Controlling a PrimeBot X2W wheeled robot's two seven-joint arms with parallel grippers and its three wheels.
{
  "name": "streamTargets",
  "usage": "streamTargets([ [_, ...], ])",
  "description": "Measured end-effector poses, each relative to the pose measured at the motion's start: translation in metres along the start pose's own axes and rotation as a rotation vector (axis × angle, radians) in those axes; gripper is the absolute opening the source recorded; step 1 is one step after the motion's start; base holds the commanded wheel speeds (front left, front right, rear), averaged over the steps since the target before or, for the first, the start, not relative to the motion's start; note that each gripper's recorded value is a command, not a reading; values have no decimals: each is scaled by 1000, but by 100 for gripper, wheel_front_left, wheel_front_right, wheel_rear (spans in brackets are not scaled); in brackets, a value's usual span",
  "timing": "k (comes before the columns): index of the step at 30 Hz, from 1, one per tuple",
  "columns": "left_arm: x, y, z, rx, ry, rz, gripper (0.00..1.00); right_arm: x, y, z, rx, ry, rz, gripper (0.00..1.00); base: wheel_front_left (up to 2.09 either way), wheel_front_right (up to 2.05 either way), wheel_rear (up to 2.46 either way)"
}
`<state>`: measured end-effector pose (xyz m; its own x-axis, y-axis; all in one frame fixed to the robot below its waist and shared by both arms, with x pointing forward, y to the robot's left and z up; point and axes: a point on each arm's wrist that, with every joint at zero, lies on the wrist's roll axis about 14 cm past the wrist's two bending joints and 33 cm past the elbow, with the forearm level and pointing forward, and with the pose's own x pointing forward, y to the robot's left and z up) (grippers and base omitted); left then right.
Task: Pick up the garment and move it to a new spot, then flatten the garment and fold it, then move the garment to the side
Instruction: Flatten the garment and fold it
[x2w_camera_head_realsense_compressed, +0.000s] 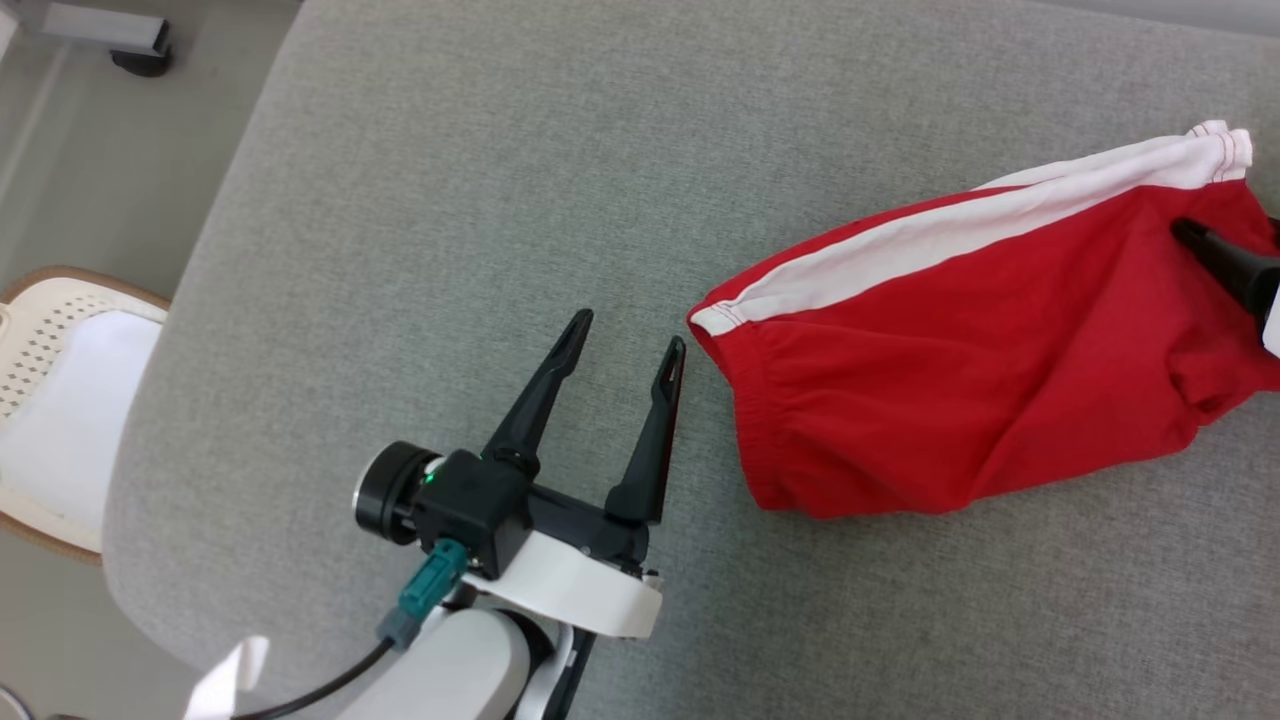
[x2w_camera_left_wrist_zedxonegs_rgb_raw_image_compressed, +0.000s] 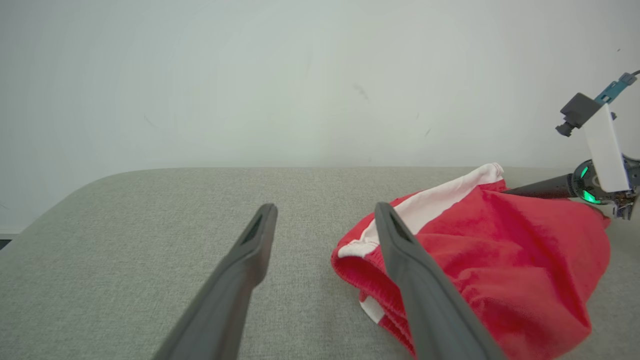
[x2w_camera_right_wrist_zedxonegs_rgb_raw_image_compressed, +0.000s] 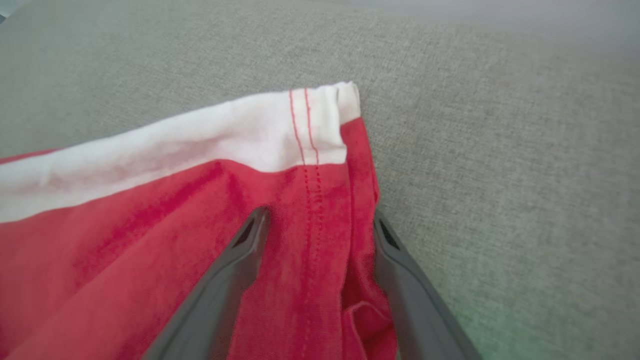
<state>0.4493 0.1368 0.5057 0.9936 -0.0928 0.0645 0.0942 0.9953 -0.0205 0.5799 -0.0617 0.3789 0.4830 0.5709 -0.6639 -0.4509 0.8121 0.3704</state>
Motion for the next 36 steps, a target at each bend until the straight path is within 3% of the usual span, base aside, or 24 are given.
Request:
streamTargets([
  [5,-7,5,-3,-6,4,26,100,5,4,-4,-42,55,-8,96,0,0,0],
  [6,-8,6,-4,-5,8,33,100,6,5,-4,-49,59,-8,49,0,0,0],
  [7,-10,7,-6,-2,13,39,100,7,6,-5,-53,61,-7,20,0,0,0],
  [8,-11,8,-7,3,14,42,100,7,6,-5,-54,59,-8,0,0,0,0],
  [12,-13,11,-6,17,8,50,100,9,19,-7,-75,44,16,0,0,0,0],
  [18,-22,11,-10,32,18,42,100,-9,12,0,5,-40,-7,0,0,0,0],
  [30,-38,-4,-7,19,13,-16,100,-117,-72,0,188,-256,-262,0,0,0,0],
  [36,-46,-17,-6,-8,14,-47,100,-178,-107,11,209,-353,-395,0,0,0,0],
])
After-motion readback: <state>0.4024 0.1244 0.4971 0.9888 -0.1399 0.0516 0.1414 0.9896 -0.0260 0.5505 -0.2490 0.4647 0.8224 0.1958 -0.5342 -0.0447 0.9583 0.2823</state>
